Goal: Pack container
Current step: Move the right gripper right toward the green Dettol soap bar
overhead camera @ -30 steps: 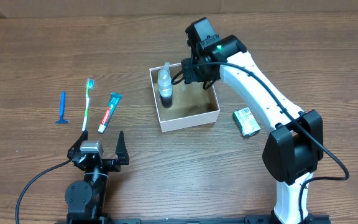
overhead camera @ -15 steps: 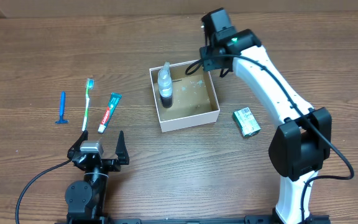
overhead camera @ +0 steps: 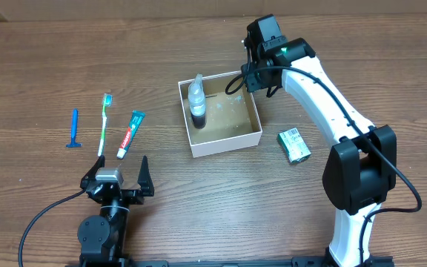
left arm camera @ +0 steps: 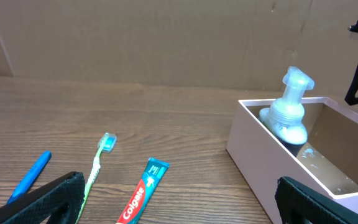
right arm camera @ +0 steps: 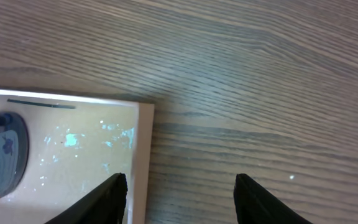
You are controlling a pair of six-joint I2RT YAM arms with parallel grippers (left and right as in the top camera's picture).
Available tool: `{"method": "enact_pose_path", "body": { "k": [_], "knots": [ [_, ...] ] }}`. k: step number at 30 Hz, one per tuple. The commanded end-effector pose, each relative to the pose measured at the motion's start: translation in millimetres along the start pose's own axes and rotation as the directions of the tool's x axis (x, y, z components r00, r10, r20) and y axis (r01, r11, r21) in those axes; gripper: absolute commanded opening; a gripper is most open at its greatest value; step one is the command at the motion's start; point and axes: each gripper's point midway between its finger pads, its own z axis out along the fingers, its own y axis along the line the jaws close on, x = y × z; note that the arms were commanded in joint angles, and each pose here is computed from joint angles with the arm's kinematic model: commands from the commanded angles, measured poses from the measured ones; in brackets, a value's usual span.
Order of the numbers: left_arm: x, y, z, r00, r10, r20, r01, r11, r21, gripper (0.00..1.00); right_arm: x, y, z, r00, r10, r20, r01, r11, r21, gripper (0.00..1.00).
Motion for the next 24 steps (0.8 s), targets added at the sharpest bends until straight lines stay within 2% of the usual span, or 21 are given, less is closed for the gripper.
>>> {"method": "enact_pose_path", "body": {
  "k": [1, 9, 14, 19, 24],
  "knots": [
    [-0.5, 4.0, -0.4, 1.000, 0.022, 0.006, -0.022, 1.000, -0.019, 1.00, 9.3, 10.7, 9.6, 0.999, -0.039, -0.020, 0.038, 0.998, -0.052, 0.57],
    [-0.6, 4.1, -0.4, 1.000, 0.021, 0.007, -0.021, 1.000, -0.019, 1.00, 9.8, 16.7, 15.2, 1.000, -0.024, -0.011, 0.023, 0.996, -0.085, 0.56],
    [-0.5, 4.1, -0.4, 1.000, 0.022, 0.006, -0.022, 1.000, -0.019, 1.00, 10.1, 18.6, 15.7, 0.998, 0.060, -0.020, -0.062, 0.994, -0.094, 0.48],
    [-0.5, 4.1, -0.4, 1.000, 0.022, 0.006, -0.022, 1.000, -0.019, 1.00, 13.6, 24.8, 19.4, 0.997, 0.072, -0.038, -0.076, 0.991, -0.111, 0.45],
    [-0.5, 4.1, -0.4, 1.000, 0.022, 0.006, -0.022, 1.000, -0.019, 1.00, 21.0, 28.0, 27.7, 0.996, 0.067, -0.067, -0.074, 0.990, -0.116, 0.33]
  ]
}}
